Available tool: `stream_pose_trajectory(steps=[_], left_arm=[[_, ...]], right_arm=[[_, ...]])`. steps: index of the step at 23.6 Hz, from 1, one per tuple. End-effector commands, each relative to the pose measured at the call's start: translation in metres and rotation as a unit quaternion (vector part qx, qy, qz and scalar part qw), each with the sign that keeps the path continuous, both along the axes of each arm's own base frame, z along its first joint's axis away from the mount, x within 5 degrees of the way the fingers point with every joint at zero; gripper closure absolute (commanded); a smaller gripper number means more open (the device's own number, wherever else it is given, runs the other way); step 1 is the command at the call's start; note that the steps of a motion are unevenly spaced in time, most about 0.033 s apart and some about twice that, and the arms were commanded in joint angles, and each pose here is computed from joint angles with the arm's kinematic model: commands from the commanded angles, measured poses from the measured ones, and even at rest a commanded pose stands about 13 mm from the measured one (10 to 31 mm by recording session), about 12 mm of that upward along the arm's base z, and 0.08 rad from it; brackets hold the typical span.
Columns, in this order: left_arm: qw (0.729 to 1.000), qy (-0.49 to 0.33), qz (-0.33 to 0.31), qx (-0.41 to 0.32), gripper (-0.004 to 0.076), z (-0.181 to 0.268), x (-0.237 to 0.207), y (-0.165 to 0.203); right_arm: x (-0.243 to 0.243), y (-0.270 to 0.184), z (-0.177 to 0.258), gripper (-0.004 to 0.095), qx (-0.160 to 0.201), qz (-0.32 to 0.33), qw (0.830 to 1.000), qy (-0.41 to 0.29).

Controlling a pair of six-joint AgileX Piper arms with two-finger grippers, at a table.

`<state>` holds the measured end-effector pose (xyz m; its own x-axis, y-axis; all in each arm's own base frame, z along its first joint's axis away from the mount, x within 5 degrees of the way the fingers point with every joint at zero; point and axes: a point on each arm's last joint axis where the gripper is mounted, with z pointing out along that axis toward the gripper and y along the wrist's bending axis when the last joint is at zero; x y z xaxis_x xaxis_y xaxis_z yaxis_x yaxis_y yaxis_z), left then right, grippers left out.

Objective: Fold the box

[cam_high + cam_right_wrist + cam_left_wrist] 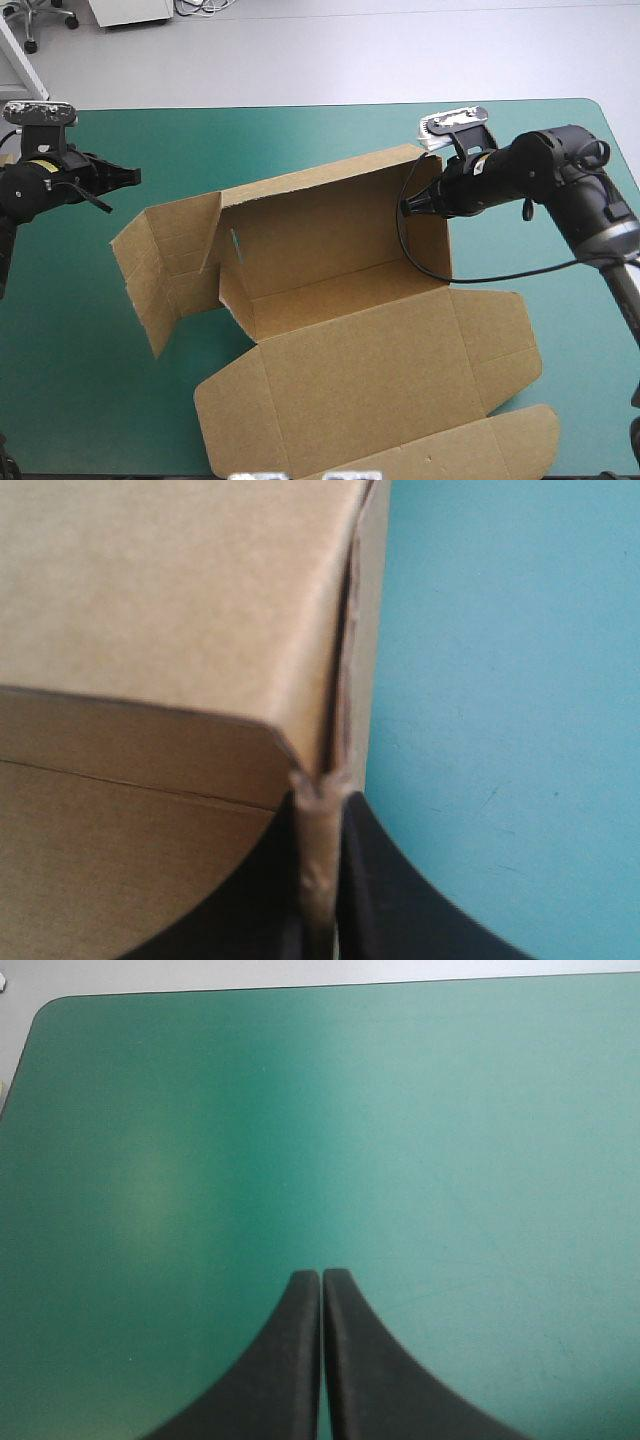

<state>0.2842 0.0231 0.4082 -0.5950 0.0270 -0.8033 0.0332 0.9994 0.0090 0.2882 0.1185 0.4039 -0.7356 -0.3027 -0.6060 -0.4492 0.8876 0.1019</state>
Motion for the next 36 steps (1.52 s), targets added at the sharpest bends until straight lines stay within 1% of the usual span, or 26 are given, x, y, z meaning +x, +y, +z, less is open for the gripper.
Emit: stream_pose_trajectory(steps=[1,5,8,12,14,16,17,18,19,20,21,23,25,28,29,30,36], left_arm=[[0.999,-0.053,0.005,-0.002,0.0724,0.02,-0.005,0.0],[0.999,-0.053,0.005,-0.001,0.0724,0.019,-0.005,0.0],[0.999,-0.053,0.005,-0.001,0.0724,0.019,-0.005,0.0],[0.999,-0.054,0.006,0.001,0.0724,0.02,-0.005,0.0],[0.999,-0.054,0.006,0.003,0.0724,0.02,-0.005,0.0],[0.998,-0.055,0.006,0.003,0.0724,0.02,-0.005,0.0],[0.998,-0.055,0.006,0.002,0.0724,0.02,-0.005,0.0],[0.998,-0.055,0.006,0.002,0.0724,0.02,-0.005,0.0],[0.998,-0.055,0.006,0.002,0.0724,0.02,-0.005,0.0],[0.998,-0.055,0.006,0.002,0.0724,0.02,-0.005,0.0],[0.998,-0.055,0.006,0.002,0.0724,0.02,-0.005,0.0],[0.998,-0.055,0.006,0.002,0.0724,0.02,-0.005,0.0],[0.998,-0.055,0.006,0.001,0.0724,0.02,-0.005,0.0],[0.998,-0.055,0.006,0.001,0.0724,0.02,-0.005,0.0],[0.999,-0.053,0.005,0.001,0.0724,0.02,-0.005,0.0],[0.999,-0.053,0.005,0.001,0.0724,0.02,-0.005,0.0],[0.999,-0.052,0.005,0.001,0.0724,0.019,-0.005,0.0]], right_arm=[[0.01,0.002,0.008,0.0921,0.012,-0.005,1.0,-0.028],[0.031,0.009,-0.019,0.0921,-0.003,-0.005,1.0,0.009],[0.046,0.014,-0.037,0.0921,-0.014,0.001,1.0,0.022],[0.064,0.016,-0.06,0.0921,-0.018,-0.006,0.999,0.04],[0.079,0.012,-0.079,0.0921,-0.022,-0.013,0.998,0.053],[0.088,0.008,-0.086,0.0921,-0.017,-0.011,0.999,0.044],[0.09,0.008,-0.084,0.0921,-0.008,0.001,0.999,0.033],[0.089,0.008,-0.082,0.0921,-0.006,0.011,1.0,0.028],[0.086,0.011,-0.075,0.0921,0.008,0.031,0.999,0.013],[0.084,0.011,-0.07,0.0921,0.013,0.035,0.999,0.005],[0.082,0.011,-0.062,0.0917,0.012,0.046,0.999,-0.019],[0.08,0.009,-0.054,0.0856,0.01,0.047,0.998,-0.041],[0.079,0.009,-0.053,0.0701,0.011,0.048,0.998,-0.041],[0.079,0.009,-0.053,0.0441,0.015,0.044,0.998,-0.037],[0.078,0.009,-0.053,0.0411,0.016,0.045,0.998,-0.036],[0.077,0.009,-0.051,0.0401,0.018,0.046,0.998,-0.035],[0.064,0.008,-0.03,0.0401,0.036,0.054,0.996,-0.06]])
